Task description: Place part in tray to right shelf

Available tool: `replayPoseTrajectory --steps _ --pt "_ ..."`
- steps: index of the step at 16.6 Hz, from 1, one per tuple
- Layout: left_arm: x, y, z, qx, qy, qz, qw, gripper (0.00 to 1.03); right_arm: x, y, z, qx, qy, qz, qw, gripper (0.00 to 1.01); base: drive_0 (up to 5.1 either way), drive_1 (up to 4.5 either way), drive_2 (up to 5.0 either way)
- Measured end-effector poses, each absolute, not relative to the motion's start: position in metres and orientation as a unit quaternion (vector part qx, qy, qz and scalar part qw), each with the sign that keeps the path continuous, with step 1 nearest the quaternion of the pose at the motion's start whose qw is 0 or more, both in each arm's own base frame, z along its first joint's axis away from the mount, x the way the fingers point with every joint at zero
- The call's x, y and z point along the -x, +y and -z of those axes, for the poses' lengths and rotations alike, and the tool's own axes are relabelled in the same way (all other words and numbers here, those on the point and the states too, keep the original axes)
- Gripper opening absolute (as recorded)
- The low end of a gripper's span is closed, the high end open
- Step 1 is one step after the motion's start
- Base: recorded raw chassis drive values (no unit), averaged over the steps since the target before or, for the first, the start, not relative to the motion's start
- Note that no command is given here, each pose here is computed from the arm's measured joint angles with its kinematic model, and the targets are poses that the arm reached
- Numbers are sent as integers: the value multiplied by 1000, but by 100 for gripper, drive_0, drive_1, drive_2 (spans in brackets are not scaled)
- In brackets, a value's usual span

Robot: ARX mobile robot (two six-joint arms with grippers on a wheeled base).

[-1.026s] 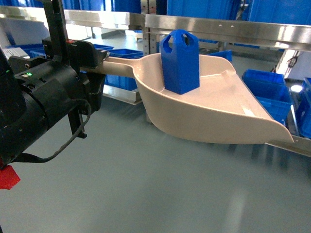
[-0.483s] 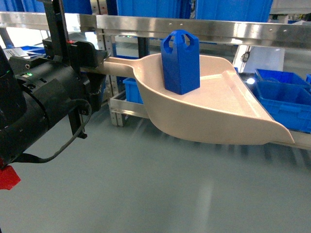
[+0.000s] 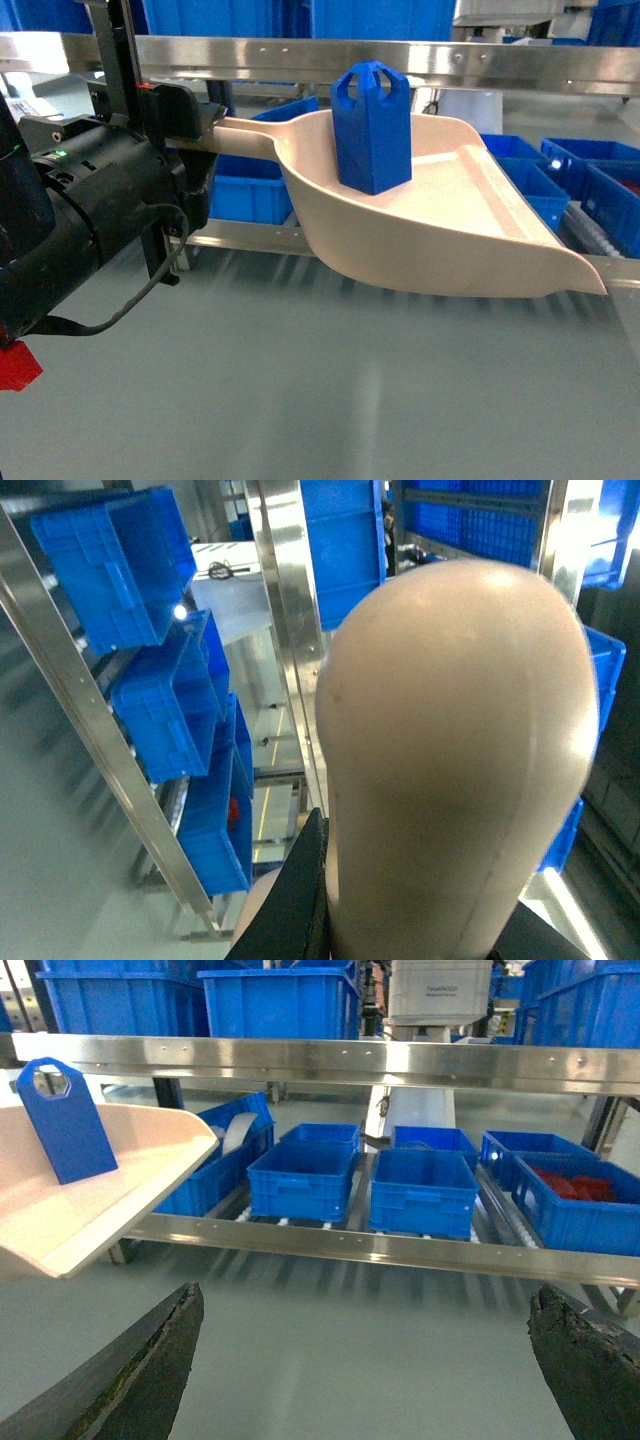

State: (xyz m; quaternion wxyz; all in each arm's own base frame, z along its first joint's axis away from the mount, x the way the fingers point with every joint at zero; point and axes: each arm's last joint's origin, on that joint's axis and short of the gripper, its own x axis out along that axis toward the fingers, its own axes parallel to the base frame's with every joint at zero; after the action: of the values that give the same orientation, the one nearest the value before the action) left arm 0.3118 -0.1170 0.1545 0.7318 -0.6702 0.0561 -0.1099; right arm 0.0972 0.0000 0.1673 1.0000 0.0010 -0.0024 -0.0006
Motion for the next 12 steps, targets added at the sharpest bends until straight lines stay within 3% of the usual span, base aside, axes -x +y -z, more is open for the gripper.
replayPoseTrajectory --steps 12 --pt "-312 -117 -155 670 56 110 732 17 -97 0 -167 -1 -2 1 1000 98 -153 -153 -153"
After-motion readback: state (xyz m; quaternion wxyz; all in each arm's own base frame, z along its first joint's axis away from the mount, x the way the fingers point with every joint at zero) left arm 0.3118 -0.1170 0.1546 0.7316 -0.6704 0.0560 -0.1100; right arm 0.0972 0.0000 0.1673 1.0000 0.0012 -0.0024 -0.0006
